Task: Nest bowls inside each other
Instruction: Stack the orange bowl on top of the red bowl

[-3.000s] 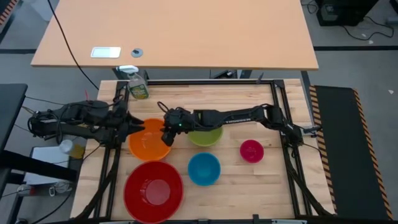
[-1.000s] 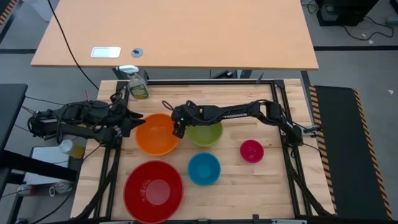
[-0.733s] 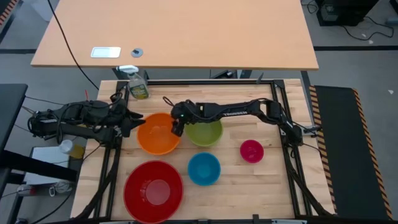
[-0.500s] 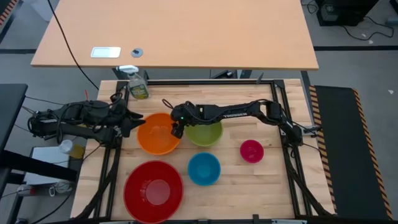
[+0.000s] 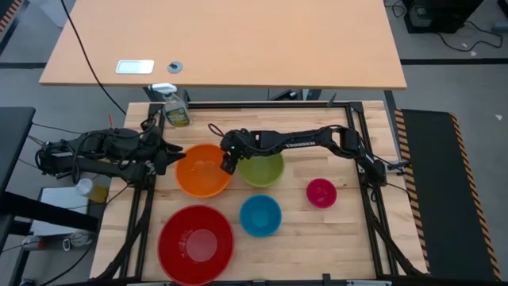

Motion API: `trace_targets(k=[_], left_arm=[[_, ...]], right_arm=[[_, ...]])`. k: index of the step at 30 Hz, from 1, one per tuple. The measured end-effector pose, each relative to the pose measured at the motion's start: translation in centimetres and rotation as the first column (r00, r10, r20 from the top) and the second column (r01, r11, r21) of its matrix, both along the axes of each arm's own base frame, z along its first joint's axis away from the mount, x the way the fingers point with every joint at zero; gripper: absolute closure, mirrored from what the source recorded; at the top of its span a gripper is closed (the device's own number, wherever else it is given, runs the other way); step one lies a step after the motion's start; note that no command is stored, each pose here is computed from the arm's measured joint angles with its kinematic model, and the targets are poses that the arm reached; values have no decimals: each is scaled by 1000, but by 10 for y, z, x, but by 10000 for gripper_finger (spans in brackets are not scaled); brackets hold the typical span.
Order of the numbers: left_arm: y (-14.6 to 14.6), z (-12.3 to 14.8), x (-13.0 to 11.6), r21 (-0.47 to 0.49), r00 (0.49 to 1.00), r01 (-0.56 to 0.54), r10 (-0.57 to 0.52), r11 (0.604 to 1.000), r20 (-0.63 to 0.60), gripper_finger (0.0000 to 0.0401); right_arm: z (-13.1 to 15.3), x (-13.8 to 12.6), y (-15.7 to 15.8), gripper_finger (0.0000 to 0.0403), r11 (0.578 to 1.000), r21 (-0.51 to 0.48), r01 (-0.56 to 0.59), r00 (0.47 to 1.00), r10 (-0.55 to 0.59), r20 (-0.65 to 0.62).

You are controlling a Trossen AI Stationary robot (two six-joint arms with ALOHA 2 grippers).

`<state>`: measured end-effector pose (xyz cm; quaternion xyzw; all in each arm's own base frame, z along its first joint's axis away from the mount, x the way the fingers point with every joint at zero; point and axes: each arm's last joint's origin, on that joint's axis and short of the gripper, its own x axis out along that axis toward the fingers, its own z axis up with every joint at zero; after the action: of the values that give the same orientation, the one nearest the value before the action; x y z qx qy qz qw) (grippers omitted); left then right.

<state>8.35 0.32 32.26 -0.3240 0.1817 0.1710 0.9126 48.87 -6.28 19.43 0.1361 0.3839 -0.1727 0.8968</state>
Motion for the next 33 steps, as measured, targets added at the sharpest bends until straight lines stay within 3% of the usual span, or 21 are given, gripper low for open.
trace_targets(k=[9,15,22,24,27,33], left_arm=[[0,1,0,16,1000,9,-9,1000,6,193],[-1,14,5,131,987,91,-107,987,119,193],[-2,23,8,235,970,107,-153,966,188,193],[-2,24,7,223,965,122,-168,967,201,193],[-6,26,5,159,927,251,-284,955,245,193],[-15,27,-4,-19,828,499,-470,866,306,193]], right_arm=[[-2,-2,4,312,999,33,3,1000,-2,-25],[-2,-2,3,369,999,35,18,1000,-17,-19],[1,0,0,374,999,28,30,999,-30,9],[2,1,-2,372,998,34,43,998,-45,34],[4,3,-6,372,996,79,45,996,-51,76],[28,6,-9,374,989,122,-82,971,52,231]])
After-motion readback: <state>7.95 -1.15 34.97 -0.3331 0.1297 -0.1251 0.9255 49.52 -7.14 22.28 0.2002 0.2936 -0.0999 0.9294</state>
